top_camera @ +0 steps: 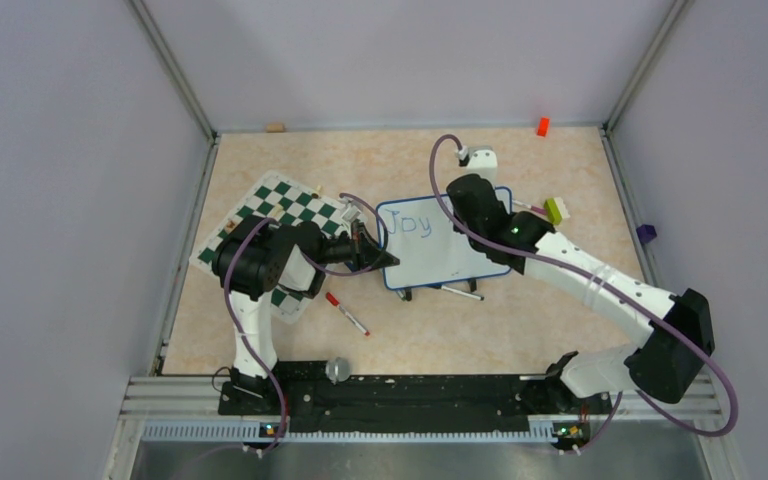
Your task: Write a sentence on the whiteboard
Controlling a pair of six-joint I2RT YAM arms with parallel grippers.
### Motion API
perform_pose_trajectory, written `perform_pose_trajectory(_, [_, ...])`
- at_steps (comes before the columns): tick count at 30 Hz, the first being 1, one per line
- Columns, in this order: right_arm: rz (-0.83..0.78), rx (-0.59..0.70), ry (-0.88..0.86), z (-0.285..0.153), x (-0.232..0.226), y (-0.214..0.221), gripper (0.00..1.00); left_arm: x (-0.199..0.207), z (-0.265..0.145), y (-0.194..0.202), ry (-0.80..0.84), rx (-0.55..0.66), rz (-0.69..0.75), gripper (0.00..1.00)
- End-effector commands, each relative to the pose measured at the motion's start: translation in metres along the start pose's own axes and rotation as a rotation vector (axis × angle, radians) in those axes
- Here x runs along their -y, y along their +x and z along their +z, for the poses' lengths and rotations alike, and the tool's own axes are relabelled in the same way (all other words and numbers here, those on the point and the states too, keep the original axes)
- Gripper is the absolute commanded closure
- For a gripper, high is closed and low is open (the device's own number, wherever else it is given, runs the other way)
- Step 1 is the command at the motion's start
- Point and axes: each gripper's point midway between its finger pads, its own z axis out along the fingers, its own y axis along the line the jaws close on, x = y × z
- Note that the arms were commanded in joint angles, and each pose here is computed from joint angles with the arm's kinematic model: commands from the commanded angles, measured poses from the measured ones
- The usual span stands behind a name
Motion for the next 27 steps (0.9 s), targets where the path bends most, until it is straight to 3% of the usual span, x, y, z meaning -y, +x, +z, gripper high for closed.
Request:
perform_pose_trajectory(1, [0.031,0.047,0.046,0.002,0.011,-0.020,1.00,0.013,0.000,-0.009,0.061,0.011,0.183,1.00])
perform_pose_trajectory(21, [0.008,-0.054,0.033,-0.002,0.020,0.028,1.00,0.012,0.000,-0.009,0.060,0.011,0.181,1.00])
perform_pose_trajectory(27, [0.021,-0.035,0.022,-0.010,0.021,0.014,1.00,0.012,0.000,-0.009,0.058,0.013,0.175,1.00])
